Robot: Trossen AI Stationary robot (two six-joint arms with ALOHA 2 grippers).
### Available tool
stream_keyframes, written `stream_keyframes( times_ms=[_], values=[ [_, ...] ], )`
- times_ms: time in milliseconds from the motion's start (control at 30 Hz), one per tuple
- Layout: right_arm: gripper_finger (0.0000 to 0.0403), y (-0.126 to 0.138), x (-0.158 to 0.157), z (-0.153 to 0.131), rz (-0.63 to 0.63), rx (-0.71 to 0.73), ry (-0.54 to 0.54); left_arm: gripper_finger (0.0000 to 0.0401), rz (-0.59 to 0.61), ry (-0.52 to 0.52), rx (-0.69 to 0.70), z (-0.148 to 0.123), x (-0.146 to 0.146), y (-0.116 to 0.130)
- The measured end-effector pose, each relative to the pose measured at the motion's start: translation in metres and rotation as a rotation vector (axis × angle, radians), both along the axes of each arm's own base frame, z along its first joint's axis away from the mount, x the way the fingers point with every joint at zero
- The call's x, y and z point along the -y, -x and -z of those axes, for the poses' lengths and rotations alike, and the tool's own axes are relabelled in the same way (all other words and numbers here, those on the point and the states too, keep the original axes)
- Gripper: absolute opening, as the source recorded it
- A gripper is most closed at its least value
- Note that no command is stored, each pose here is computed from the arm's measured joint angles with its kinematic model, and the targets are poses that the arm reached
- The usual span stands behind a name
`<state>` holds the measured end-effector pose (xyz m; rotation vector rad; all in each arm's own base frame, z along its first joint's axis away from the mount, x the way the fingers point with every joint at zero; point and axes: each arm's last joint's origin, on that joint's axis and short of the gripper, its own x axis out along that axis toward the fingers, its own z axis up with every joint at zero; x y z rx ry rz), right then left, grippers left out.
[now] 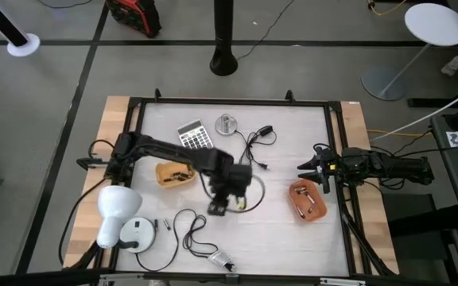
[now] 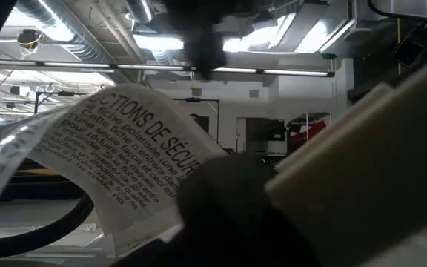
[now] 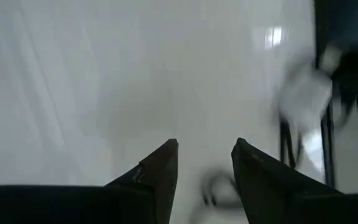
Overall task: Sort batteries
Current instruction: Put the silver battery into the orange bin
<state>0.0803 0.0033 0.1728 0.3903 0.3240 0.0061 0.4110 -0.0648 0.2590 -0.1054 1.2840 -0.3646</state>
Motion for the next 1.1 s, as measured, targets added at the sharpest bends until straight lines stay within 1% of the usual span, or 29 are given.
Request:
stream_keyframes(
  times_ms=[67, 200, 367, 567, 700, 933, 1100],
  values=[
    [0.0170, 0.000, 0.000, 0.000, 0.000, 0.000, 0.000, 0.0141, -0.002, -0.010, -0.124, 0.007, 0.012, 0.012],
    [0.0170, 0.000, 0.000, 0.000, 0.000, 0.000, 0.000, 0.0141, 0.029, -0.050, -0.319, 0.021, 0.037, 0.036],
    [0.0170, 0.000, 0.000, 0.000, 0.000, 0.000, 0.000, 0.0141, 0.126, -0.101, -0.439, 0.035, 0.069, 0.060],
    [0.0170, 0.000, 0.000, 0.000, 0.000, 0.000, 0.000, 0.0141, 0.231, -0.144, -0.496, 0.054, 0.099, 0.083],
    [0.0170, 0.000, 0.000, 0.000, 0.000, 0.000, 0.000, 0.0141, 0.287, -0.171, -0.529, 0.069, 0.111, 0.098],
    [0.0170, 0.000, 0.000, 0.000, 0.000, 0.000, 0.000, 0.0141, 0.351, -0.211, -0.583, 0.092, 0.120, 0.118],
    [0.0170, 0.000, 0.000, 0.000, 0.000, 0.000, 0.000, 0.0141, 0.384, -0.215, -0.560, 0.109, 0.121, 0.125]
  ],
)
